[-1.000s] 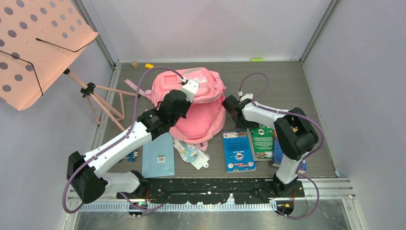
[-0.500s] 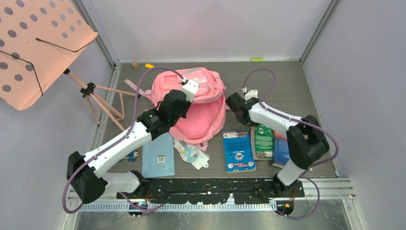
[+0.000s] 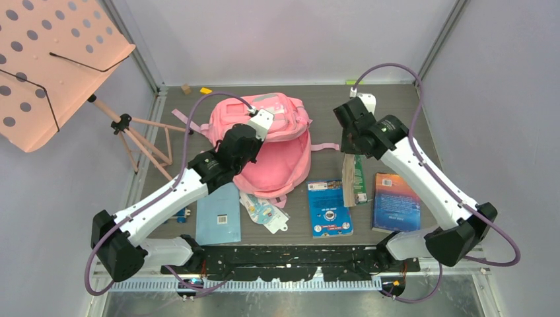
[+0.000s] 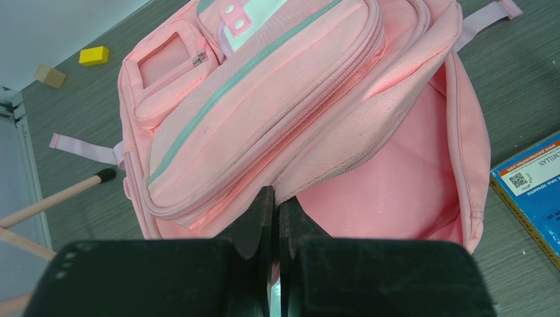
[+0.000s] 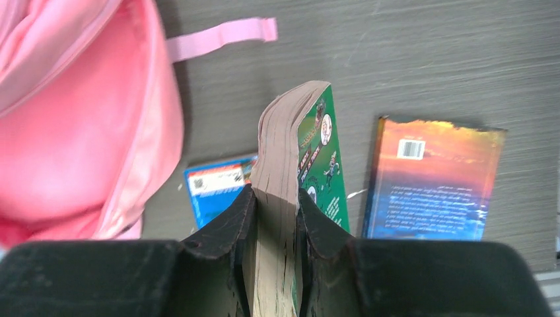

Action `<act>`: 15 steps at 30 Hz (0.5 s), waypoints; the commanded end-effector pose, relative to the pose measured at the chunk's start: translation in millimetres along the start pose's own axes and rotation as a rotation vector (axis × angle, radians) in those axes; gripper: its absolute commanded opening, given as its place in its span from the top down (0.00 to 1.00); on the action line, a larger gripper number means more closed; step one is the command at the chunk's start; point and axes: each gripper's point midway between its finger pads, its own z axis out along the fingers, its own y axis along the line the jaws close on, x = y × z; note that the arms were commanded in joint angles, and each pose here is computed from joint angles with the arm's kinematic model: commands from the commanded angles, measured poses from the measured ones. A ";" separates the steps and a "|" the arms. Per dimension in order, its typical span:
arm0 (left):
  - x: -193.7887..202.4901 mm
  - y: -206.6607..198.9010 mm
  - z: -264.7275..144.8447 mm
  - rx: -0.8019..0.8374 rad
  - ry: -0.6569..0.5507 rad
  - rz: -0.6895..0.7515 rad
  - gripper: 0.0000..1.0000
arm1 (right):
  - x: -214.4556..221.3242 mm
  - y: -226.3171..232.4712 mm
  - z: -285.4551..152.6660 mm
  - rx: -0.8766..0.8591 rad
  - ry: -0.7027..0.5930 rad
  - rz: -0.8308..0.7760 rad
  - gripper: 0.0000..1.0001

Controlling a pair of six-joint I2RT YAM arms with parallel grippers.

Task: Pack the student bag
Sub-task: Pick up the book from the center of the board.

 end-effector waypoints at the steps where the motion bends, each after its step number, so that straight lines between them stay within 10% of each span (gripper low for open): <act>1: -31.5 13.1 -11.6 -0.033 -0.114 -0.073 1.00 | 13.7 18.4 -47.2 -0.230 0.122 -0.035 0.99; 15: -28.4 10.2 -9.2 -0.024 -0.102 -0.070 1.00 | 93.0 91.2 -47.6 -0.608 0.496 -0.046 1.00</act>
